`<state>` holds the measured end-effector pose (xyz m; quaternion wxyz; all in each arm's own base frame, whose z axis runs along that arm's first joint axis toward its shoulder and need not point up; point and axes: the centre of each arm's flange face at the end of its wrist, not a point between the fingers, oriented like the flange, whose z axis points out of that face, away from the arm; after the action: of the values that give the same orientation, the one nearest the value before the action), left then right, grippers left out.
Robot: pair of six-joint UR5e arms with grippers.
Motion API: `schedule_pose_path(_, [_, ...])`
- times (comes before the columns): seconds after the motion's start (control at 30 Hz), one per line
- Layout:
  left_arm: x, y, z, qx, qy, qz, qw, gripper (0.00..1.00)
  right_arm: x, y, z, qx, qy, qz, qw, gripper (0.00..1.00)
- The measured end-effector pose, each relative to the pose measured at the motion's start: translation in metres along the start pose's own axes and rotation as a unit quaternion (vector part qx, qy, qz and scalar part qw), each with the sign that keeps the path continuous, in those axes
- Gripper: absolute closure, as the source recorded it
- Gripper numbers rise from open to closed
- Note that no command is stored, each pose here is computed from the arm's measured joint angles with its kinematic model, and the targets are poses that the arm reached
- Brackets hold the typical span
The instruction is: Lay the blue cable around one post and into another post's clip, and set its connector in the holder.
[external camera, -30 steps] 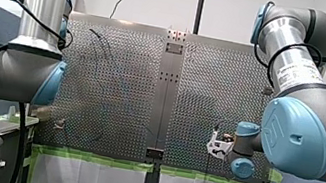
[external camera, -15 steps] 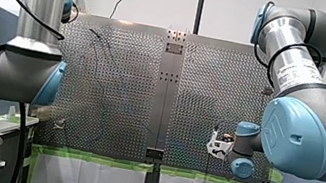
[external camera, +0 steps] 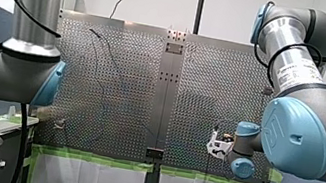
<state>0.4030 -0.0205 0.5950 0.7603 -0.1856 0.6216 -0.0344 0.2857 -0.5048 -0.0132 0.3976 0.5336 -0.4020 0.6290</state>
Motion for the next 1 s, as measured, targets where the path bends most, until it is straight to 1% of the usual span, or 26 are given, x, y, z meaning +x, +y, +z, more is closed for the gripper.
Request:
schedule_pose_path(0.13, [-0.011, -0.011, -0.005, 0.01, 0.001, 0.004, 0.9999, 0.0, 0.0, 0.0, 0.0, 0.0, -0.001, 0.0001, 1.0, 0.95])
schedule_pose_path(0.23, [-0.005, -0.017, -0.005, 0.014, 0.018, 0.008, 0.9997, 0.0, 0.0, 0.0, 0.0, 0.0, -0.001, 0.0002, 1.0, 0.95])
schedule_pose_path(0.33, [0.009, -0.022, -0.004, 0.012, 0.044, 0.012, 0.9989, 0.0, 0.0, 0.0, 0.0, 0.0, -0.002, 0.0002, 1.0, 0.95])
schedule_pose_path(0.43, [0.027, -0.026, -0.001, 0.005, 0.074, 0.021, 0.997, 0.0, -0.001, 0.0, 0.0, -0.001, -0.002, 0.0002, 1.0, 0.95])
schedule_pose_path(0.47, [0.034, -0.028, 0.0, 0.002, 0.086, 0.026, 0.996, 0.0, -0.001, 0.0, 0.0, -0.001, -0.002, 0.0002, 1.0, 0.95])
schedule_pose_path(0.57, [0.048, -0.033, -0.001, -0.004, 0.11, 0.035, 0.9933, 0.0, -0.001, 0.0, 0.0, -0.001, -0.002, 0.0002, 1.0, 0.95])
schedule_pose_path(0.7, [0.056, -0.038, -0.007, -0.012, 0.131, 0.042, 0.9905, 0.0, -0.001, 0.0, -0.001, -0.001, -0.002, 0.0001, 1.0, 0.95])
schedule_pose_path(1.0, [0.062, -0.038, -0.018, -0.026, 0.168, 0.051, 0.9841, 0.0, -0.001, 0.0, -0.001, -0.001, -0.003, 0.0, 1.0, 0.95])
